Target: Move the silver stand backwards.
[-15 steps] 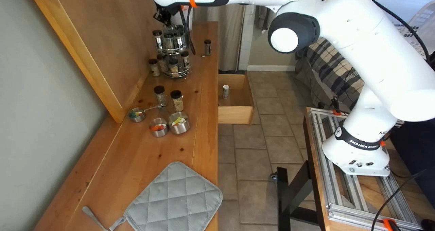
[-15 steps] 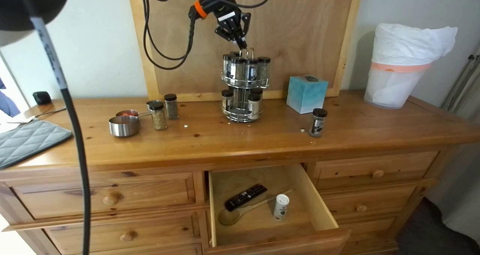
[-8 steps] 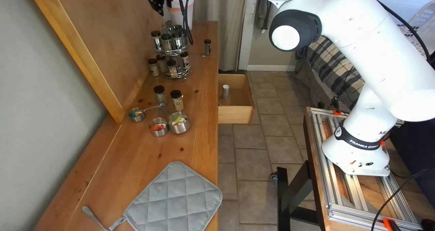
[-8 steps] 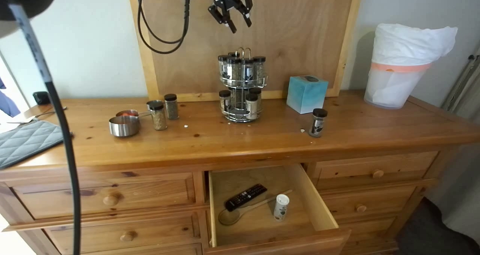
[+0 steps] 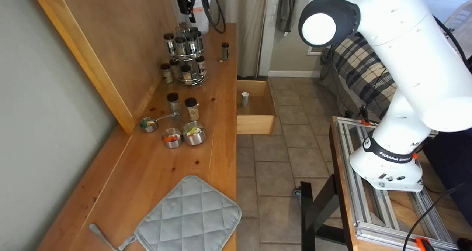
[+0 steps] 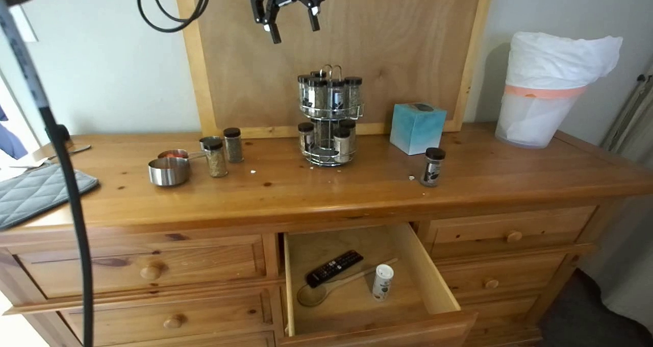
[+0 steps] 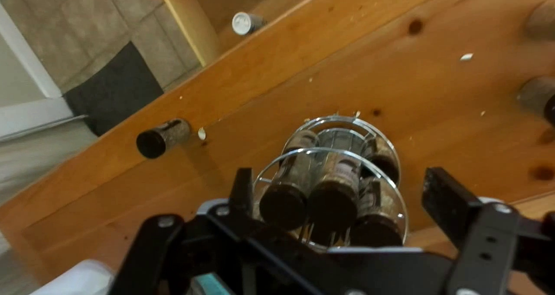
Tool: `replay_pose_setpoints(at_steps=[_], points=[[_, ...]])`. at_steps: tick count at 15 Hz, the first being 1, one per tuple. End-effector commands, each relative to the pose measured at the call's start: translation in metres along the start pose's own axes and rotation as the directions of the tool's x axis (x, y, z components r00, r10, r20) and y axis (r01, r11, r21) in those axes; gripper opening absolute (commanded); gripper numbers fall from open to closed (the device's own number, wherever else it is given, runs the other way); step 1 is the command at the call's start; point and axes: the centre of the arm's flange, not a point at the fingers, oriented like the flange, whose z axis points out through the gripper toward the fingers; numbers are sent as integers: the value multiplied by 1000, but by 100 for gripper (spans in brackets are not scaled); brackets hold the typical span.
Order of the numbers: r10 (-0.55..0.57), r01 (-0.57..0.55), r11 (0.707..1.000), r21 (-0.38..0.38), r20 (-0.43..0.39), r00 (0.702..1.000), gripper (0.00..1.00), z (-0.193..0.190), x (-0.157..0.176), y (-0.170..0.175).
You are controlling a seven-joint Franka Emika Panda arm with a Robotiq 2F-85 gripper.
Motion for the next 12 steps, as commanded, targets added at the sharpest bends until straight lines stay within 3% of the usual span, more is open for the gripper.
replay_pose_setpoints(at_steps=[1, 7, 12], points=[[-111, 103, 987, 121, 64, 992, 100, -13, -41, 15], [-280, 290, 921, 258, -77, 957, 100, -56, -109, 34], [-302, 338, 913, 229, -178, 937, 100, -70, -124, 42]])
